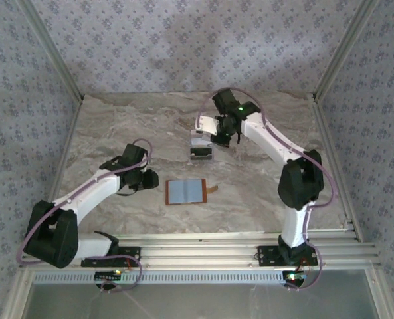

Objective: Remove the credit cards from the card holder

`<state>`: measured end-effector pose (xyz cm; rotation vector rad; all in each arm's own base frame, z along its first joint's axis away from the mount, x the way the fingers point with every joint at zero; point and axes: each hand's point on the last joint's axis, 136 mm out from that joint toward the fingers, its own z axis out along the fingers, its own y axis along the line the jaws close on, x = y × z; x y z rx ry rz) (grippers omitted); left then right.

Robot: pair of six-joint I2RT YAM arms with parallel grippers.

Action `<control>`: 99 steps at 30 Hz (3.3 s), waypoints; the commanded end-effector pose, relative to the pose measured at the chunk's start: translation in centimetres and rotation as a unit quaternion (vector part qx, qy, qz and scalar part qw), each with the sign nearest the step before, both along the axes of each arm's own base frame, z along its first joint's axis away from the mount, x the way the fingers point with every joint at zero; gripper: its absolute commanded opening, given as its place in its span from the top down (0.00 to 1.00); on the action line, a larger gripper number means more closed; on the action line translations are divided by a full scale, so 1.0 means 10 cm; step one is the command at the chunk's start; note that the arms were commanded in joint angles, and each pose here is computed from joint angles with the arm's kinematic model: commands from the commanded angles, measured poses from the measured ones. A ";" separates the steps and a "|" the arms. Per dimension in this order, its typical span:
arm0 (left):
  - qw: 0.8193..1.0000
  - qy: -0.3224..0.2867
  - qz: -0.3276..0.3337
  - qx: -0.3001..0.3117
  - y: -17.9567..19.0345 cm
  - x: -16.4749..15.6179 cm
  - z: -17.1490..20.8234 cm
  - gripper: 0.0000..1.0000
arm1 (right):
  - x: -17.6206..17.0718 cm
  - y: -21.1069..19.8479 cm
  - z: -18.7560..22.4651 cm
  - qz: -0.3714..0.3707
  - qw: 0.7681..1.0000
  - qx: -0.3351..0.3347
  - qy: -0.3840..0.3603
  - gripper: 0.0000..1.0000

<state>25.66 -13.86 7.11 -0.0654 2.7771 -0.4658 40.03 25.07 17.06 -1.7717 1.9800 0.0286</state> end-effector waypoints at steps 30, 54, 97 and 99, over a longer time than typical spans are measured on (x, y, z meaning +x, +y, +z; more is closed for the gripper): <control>0.999 0.008 0.032 0.001 0.05 0.00 -0.06 0.68 | 0.60 0.38 -0.68 0.135 0.988 -0.081 -0.004 1.00; 1.000 -0.010 0.023 0.012 0.06 0.14 0.05 0.67 | 1.01 0.41 0.23 0.013 0.976 -0.045 -0.211 0.70; 0.899 -0.366 0.147 0.191 1.70 1.47 0.28 0.01 | -0.17 -2.52 -0.77 -0.529 0.747 0.327 -0.236 0.00; 0.901 -0.367 0.135 0.185 1.66 1.49 0.24 0.01 | -0.14 -2.55 -0.84 -0.534 0.745 0.327 -0.232 0.00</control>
